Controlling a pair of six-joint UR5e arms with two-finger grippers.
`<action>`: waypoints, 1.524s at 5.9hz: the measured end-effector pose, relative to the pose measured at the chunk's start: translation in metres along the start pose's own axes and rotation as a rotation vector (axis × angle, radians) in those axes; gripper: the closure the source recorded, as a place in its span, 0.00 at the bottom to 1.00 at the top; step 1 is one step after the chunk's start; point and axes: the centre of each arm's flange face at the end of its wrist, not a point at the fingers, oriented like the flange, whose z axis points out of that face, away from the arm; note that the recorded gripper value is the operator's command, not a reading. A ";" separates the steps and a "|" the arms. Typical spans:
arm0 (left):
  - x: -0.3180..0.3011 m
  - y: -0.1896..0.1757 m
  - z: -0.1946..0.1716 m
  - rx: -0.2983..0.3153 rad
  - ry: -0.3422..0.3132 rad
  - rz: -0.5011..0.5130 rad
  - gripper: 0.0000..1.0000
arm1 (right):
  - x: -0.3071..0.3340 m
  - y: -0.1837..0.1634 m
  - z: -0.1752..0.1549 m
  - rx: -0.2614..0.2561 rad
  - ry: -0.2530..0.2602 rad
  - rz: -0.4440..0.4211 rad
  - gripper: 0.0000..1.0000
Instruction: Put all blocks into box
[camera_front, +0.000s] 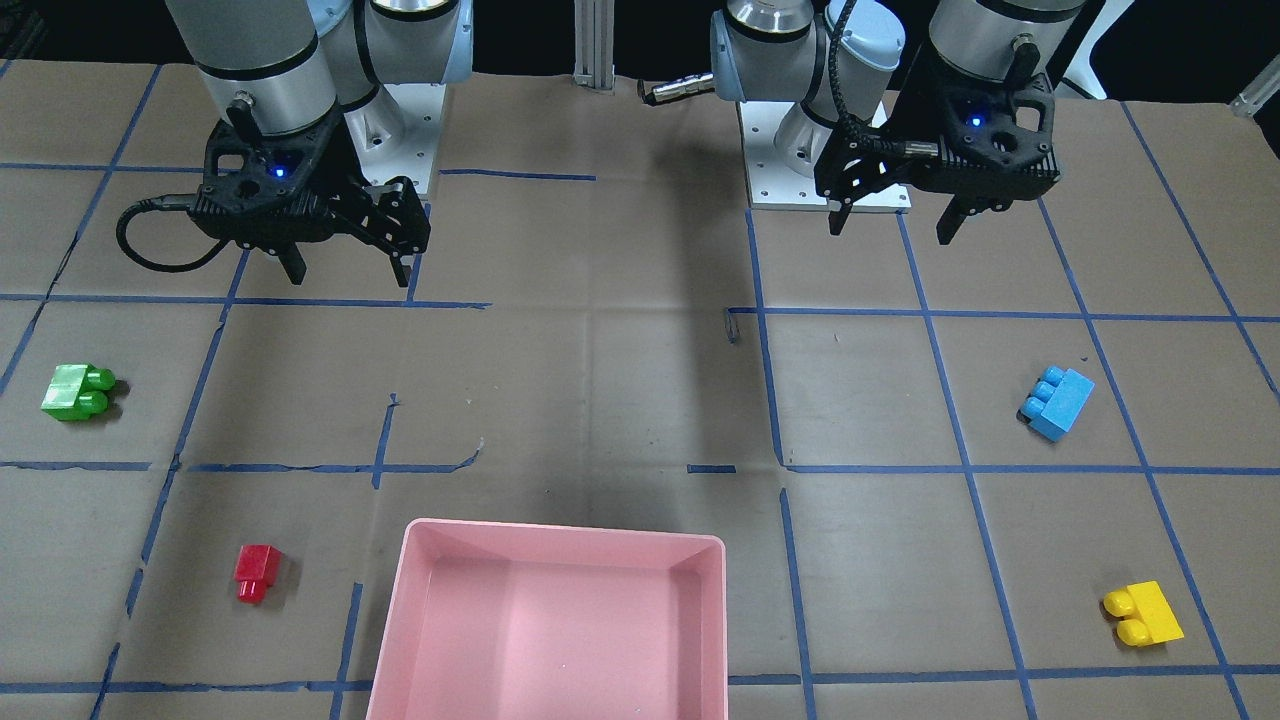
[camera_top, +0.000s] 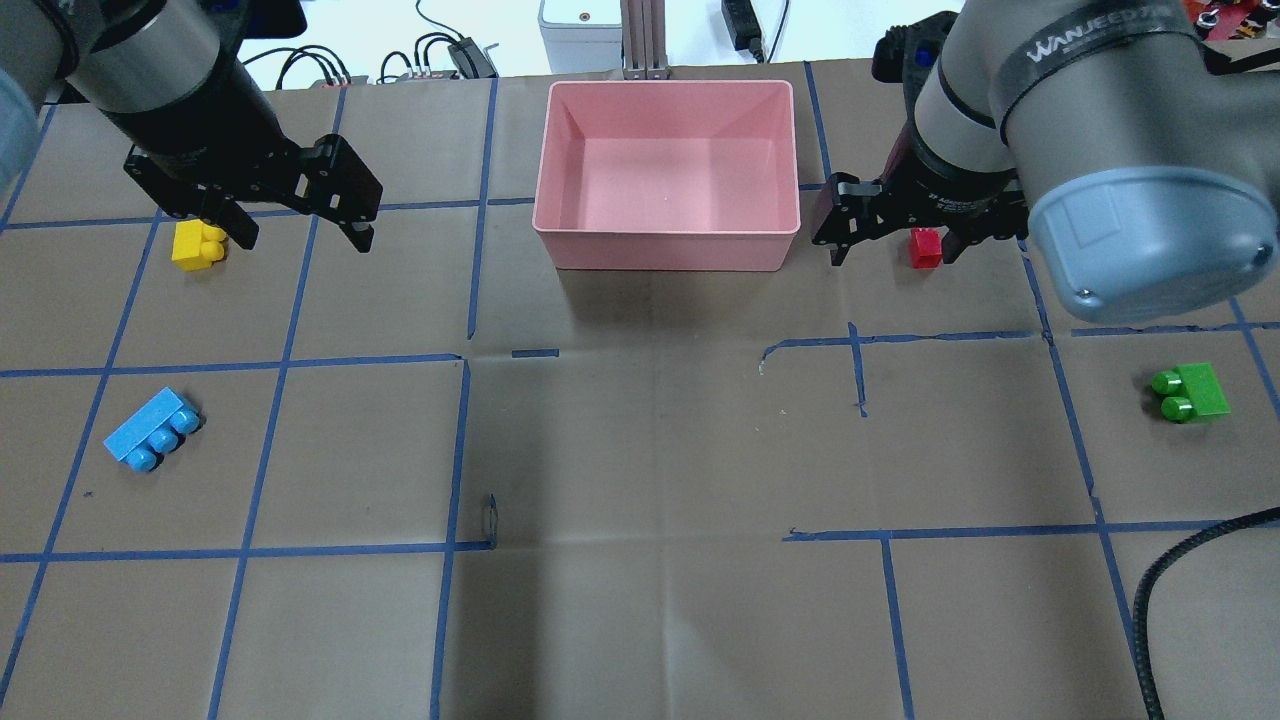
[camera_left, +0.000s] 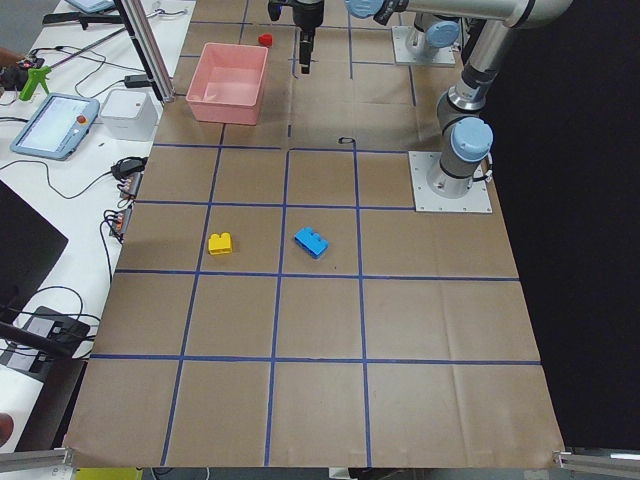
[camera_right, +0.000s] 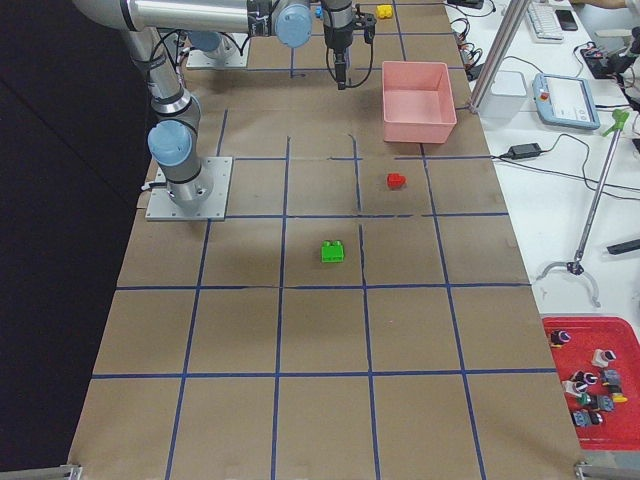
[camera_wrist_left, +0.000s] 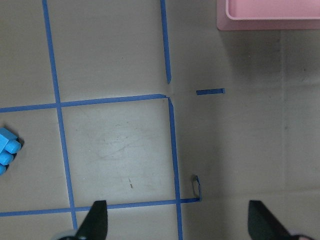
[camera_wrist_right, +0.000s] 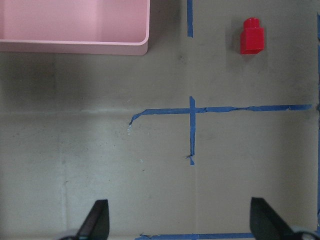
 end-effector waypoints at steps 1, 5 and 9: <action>0.000 0.000 0.000 0.000 0.000 0.000 0.01 | 0.000 0.000 0.000 0.000 0.000 -0.001 0.00; 0.000 0.001 0.001 -0.001 0.000 0.000 0.01 | 0.000 0.000 0.000 0.002 -0.001 -0.003 0.00; -0.028 0.000 -0.001 0.004 -0.009 0.043 0.01 | 0.000 0.000 0.002 -0.006 0.000 -0.004 0.00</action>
